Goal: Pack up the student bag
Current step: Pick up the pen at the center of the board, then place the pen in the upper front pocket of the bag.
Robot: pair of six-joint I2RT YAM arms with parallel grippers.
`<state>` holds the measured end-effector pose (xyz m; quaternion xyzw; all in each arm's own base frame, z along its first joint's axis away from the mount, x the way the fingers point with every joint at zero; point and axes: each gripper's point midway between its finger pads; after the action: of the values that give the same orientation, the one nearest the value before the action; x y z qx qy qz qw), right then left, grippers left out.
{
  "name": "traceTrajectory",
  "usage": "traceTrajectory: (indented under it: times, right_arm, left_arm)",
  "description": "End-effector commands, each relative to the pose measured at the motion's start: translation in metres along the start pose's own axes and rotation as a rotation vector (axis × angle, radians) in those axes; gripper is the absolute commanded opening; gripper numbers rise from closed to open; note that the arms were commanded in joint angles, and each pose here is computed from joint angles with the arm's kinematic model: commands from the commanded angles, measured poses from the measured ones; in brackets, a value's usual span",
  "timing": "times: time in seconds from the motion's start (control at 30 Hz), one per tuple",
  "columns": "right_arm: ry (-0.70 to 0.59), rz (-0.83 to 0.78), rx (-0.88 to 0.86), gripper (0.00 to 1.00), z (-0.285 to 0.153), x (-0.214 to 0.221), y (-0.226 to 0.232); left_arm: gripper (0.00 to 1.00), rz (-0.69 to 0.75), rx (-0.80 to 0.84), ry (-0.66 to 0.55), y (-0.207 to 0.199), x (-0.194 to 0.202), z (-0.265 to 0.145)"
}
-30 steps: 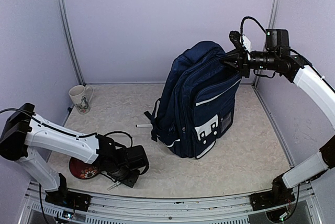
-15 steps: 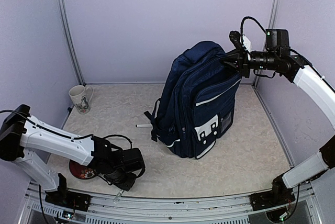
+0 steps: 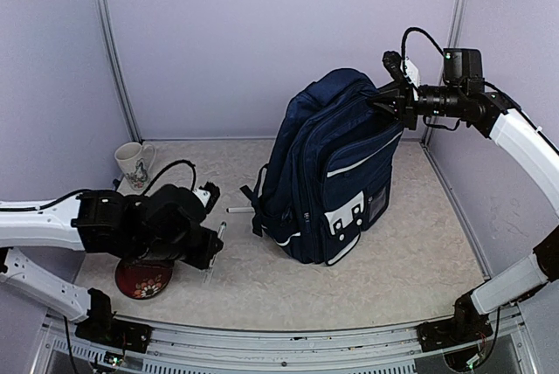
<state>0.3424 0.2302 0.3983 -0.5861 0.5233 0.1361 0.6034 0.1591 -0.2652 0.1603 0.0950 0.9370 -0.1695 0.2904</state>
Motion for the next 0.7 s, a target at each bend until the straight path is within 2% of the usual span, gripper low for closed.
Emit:
traceTrajectory:
  times: [0.0, 0.17, 0.33, 0.47, 0.67]
  right_arm:
    - [-0.029, 0.048, -0.032, 0.0, -0.005, -0.009, 0.005]
    - [-0.035, 0.068, -0.044, 0.0, -0.001, -0.006, 0.006]
    - [-0.044, 0.083, -0.052, 0.0, 0.001, -0.006, 0.007]
    - [-0.059, 0.089, -0.067, 0.0, 0.002, -0.009, 0.009]
    - [-0.05, 0.093, -0.071, 0.0, 0.004, -0.004, 0.011]
  left_arm:
    - [0.0, 0.06, 0.281, -0.406, -0.07, -0.107, -0.07]
    - [0.0, 0.253, 0.504, -0.652, -0.166, -0.185, -0.128]
    - [0.0, 0.408, 0.657, -0.721, -0.256, -0.228, -0.137]
    - [0.0, 0.441, 0.633, -0.774, -0.284, -0.263, -0.119]
    - [0.0, 0.497, 0.481, -0.778, -0.288, -0.274, -0.072]
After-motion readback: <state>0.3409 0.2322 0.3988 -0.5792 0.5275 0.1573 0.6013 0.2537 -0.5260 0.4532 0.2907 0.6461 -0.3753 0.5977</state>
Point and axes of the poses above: each gripper's point midway between its finger pads, its own z axis out along the fingers, its own y axis along the line the jaws close on, x = y × z, and after that the axes turned 11 degrees about -z, right-handed
